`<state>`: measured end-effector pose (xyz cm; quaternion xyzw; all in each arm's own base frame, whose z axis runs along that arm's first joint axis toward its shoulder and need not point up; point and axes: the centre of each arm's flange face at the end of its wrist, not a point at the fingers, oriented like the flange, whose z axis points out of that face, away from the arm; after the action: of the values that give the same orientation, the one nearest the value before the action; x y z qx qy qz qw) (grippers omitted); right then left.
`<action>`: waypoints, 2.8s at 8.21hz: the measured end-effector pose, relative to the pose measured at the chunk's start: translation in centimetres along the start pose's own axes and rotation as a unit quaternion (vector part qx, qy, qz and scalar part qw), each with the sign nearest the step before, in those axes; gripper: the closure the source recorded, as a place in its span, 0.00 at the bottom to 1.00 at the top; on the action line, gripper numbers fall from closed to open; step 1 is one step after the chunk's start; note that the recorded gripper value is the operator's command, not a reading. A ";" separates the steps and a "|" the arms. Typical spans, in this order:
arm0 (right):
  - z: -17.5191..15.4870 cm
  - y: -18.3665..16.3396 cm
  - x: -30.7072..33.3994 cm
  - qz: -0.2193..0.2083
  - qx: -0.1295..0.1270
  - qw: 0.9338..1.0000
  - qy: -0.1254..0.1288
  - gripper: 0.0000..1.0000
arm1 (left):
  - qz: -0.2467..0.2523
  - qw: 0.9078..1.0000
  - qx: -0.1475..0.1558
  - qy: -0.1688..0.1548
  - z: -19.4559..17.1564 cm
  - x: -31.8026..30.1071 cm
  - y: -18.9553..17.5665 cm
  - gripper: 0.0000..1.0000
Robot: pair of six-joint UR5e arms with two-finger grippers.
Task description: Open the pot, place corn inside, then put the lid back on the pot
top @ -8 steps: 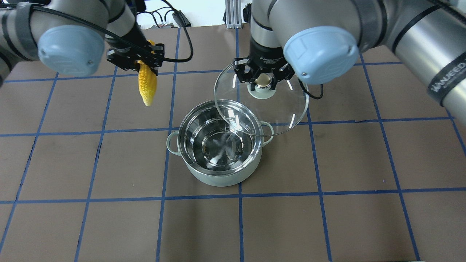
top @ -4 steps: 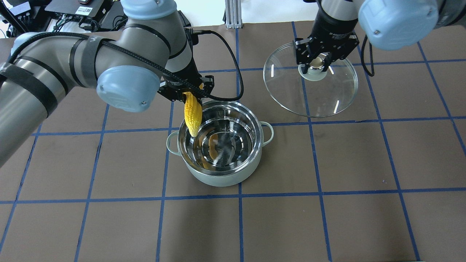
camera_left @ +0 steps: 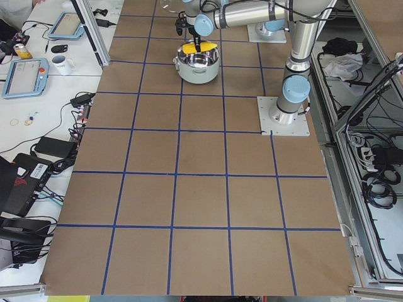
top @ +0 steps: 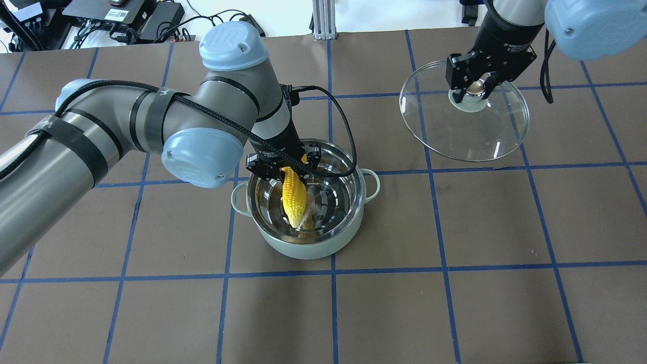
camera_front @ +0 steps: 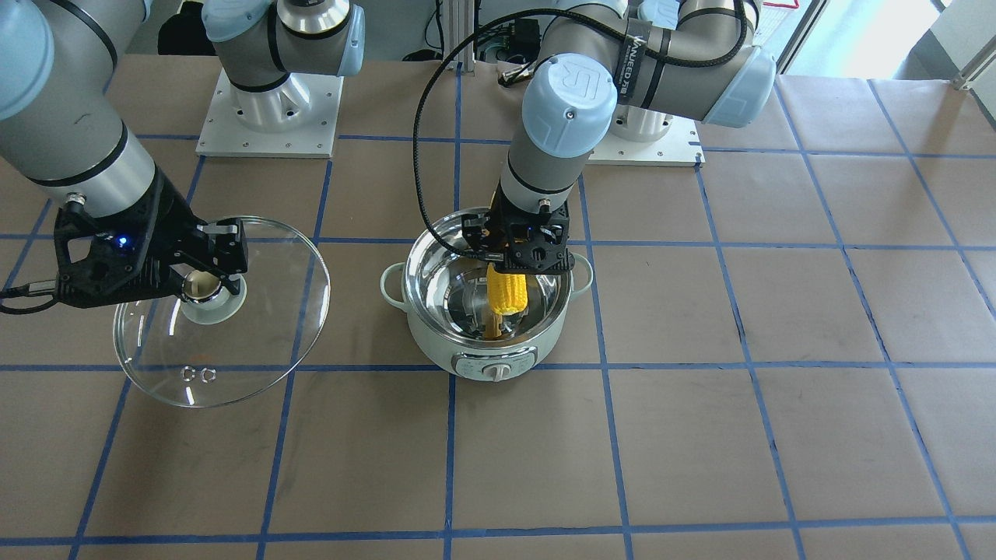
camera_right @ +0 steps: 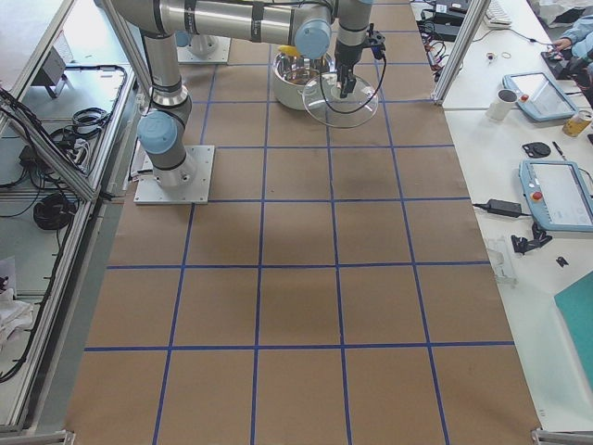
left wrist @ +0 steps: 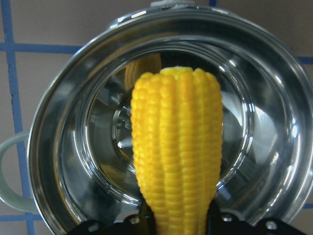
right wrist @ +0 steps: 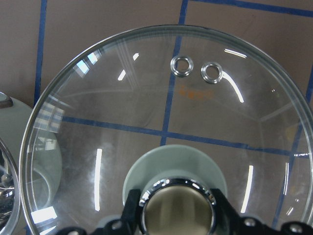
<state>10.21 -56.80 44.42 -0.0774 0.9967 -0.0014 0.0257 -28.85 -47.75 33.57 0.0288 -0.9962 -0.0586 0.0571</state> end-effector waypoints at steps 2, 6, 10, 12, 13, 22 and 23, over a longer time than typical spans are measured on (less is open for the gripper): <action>0.3 0.1 0.2 0.002 -0.003 1.000 -0.002 1.00 | 0.008 1.000 -0.011 -0.003 1.5 0.8 0.6 0.97; 0.4 0.1 -0.1 0.008 -0.005 1.000 -0.012 1.00 | 0.009 1.000 -0.023 -0.007 3.1 1.1 0.1 0.00; 0.3 0.2 -0.2 0.011 -0.004 1.000 -0.017 1.00 | 0.012 1.000 -0.017 -0.006 2.5 1.3 0.0 0.00; 0.2 0.2 -0.5 0.020 -0.004 1.000 -0.017 1.00 | 0.014 1.000 -0.008 -0.003 1.0 1.0 0.1 0.00; 0.2 0.3 -0.8 0.026 -0.004 1.000 -0.014 1.00 | 0.013 1.000 0.004 -0.007 -0.3 0.5 -0.4 0.00; 4.1 2.7 -22.9 0.100 0.020 0.995 0.023 1.00 | 0.054 0.990 0.098 -0.086 -15.4 -12.2 -8.1 0.00; 5.3 3.3 -25.8 0.096 0.021 0.995 0.025 1.00 | 0.046 0.990 0.103 -0.086 -16.3 -13.3 -7.9 0.00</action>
<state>35.43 -49.53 40.42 0.0192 0.9996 -0.0217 0.0024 -13.34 -56.57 47.24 -0.0166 -0.9984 0.0448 -0.0294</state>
